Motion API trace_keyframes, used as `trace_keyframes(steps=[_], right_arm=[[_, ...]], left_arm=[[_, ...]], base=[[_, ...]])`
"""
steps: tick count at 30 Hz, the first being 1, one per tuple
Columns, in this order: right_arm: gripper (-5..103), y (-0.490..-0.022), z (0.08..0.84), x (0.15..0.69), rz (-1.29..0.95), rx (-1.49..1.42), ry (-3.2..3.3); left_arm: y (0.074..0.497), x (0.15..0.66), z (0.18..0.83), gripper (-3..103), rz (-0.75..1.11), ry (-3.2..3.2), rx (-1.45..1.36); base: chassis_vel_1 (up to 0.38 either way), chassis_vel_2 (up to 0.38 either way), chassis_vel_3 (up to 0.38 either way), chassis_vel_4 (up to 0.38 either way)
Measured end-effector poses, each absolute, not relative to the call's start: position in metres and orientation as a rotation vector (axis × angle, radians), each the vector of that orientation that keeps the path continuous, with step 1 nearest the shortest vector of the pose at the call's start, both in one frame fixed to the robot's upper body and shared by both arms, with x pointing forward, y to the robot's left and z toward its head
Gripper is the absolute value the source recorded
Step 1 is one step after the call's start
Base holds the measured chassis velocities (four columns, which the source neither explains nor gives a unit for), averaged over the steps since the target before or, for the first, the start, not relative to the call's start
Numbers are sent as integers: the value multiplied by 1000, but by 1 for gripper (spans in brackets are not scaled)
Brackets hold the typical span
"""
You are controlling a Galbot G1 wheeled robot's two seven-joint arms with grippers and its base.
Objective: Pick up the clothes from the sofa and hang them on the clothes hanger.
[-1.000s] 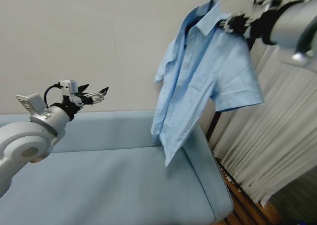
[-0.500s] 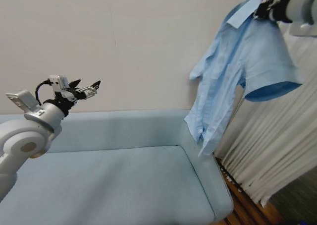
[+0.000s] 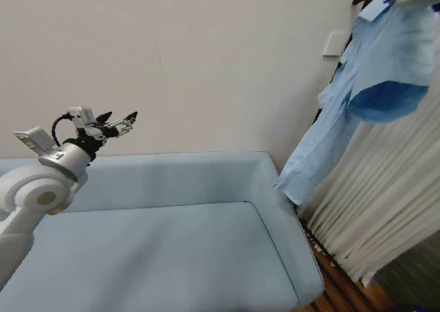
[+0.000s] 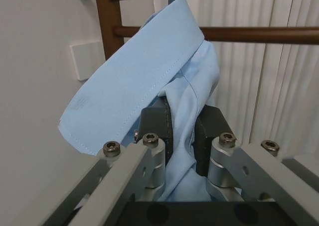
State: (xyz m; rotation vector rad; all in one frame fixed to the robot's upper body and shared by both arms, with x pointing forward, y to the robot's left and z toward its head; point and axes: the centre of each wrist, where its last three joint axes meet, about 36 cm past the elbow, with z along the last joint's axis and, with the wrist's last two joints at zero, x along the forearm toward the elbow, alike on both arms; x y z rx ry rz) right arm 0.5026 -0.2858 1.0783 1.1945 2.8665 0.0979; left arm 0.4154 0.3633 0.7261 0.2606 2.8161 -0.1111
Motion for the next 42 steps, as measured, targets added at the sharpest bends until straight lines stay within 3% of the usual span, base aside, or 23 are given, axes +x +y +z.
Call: trace_keyframes(steps=[13, 26, 42], right_arm=[[12, -337, 1052, 537, 148, 1331, 2847], [12, -405, 1054, 549, 132, 1412, 2788], [12, -410, 1042, 551, 202, 1429, 2821]], left_arm=[[365, 404, 721, 100, -79, 2855, 30], [363, 400, 716, 100, -56, 2928, 23], [362, 400, 715, 100, -47, 2929, 32]], base=[[0, 0, 0, 0], [0, 0, 0, 0], [0, 0, 0, 0]])
